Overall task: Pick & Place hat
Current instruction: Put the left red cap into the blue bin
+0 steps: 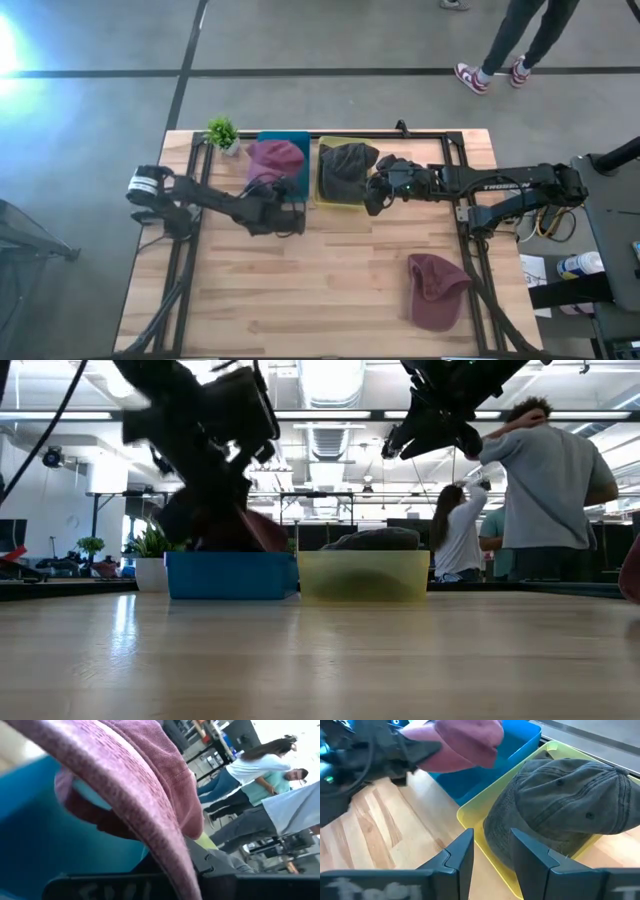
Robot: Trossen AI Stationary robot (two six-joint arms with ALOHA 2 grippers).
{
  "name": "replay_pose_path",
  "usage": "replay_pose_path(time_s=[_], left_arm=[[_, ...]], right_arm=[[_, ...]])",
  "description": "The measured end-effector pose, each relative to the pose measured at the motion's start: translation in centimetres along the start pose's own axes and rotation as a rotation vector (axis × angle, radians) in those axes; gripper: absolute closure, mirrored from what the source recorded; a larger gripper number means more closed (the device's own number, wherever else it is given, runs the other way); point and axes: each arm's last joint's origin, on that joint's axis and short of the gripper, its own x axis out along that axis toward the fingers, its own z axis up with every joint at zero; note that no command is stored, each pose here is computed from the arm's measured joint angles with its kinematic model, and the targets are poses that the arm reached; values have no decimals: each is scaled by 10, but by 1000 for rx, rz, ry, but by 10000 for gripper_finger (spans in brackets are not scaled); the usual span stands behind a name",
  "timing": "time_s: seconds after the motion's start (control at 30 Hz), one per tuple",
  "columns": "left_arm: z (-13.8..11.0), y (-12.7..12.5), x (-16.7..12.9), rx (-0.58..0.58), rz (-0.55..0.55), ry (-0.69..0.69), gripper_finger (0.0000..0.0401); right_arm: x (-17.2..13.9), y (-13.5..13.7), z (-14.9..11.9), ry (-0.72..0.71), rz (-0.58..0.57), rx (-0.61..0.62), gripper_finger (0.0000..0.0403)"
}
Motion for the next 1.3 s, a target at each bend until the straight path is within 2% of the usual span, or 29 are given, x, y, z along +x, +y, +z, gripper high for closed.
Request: replay_pose_path(time_s=[0.17,0.33,0.53,0.7,0.8,1.0,1.13,1.23,1.3], left_arm=[[-3,3,20,-88,-13,23,391],[-1,2,37,-102,12,73,390],[4,2,51,-157,48,76,351],[3,-1,53,-192,85,205,314],[3,-7,44,-214,95,342,307],[16,-26,19,-147,45,631,305],[29,-30,2,-71,10,736,305],[44,-35,-9,-10,-34,710,305],[51,-29,-9,33,8,652,305]], right_arm=[[0,0,0,1,-1,-1,282],[0,0,0,1,-2,-4,282],[0,-1,0,-10,-16,-8,282],[0,-1,0,-10,-16,-8,282],[0,-1,0,-10,-16,-8,282],[0,-1,0,-9,-16,-12,282],[0,-1,0,-9,-16,-28,282],[0,-1,0,-9,-16,-35,282],[0,-1,0,-9,-16,-42,282]])
